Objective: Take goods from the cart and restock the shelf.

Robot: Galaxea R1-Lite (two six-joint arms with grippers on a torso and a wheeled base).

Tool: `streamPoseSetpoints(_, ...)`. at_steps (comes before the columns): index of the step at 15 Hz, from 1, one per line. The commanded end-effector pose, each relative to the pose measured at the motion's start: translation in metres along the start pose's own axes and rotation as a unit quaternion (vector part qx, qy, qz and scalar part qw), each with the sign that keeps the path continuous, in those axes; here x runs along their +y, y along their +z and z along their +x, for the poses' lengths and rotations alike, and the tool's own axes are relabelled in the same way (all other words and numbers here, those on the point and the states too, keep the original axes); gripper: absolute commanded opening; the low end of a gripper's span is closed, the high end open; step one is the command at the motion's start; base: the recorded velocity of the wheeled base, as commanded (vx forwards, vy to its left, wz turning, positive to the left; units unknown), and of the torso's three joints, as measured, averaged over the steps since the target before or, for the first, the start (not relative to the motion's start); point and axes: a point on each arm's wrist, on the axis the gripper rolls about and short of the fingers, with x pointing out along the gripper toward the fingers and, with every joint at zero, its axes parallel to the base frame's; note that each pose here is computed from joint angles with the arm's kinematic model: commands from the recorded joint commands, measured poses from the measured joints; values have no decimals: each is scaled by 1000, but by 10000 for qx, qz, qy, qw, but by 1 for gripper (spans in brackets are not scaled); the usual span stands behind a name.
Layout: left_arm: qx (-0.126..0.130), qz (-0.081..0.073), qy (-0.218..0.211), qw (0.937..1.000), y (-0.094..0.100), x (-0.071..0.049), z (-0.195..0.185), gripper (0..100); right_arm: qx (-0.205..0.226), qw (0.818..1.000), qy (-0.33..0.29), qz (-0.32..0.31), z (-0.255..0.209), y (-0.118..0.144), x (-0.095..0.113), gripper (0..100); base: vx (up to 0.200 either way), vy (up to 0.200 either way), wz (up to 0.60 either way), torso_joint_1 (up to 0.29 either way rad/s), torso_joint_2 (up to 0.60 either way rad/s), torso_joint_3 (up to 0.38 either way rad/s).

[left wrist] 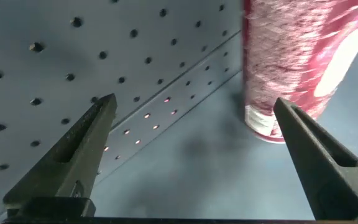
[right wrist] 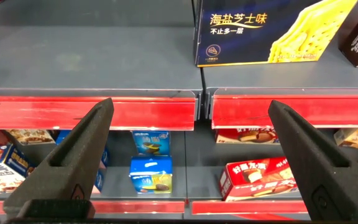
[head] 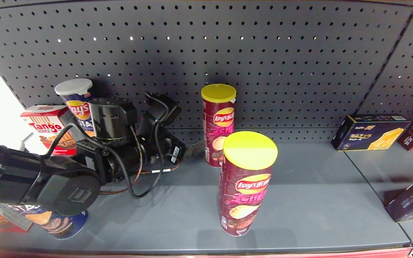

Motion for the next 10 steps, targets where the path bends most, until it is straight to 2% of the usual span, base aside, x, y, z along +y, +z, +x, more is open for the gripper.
streamPoseSetpoints(1, 24, 2, 33, 10000, -1, 0, 0, 100, 4, 10000, 2, -1, 0, 0, 0, 100, 0, 0, 0, 0, 0, 0)
streamPoseSetpoints(6, 259, -4, 511, 9984, -7, 3, 10, 100, 4, 10000, 2, -1, 0, 0, 0, 100, 0, 0, 0, 0, 0, 0)
streamPoseSetpoints(10, 310, -7, 518, 9982, -10, 1, 21, 100, 4, 10000, 2, -1, 0, 0, 0, 100, 0, 0, 0, 0, 0, 0)
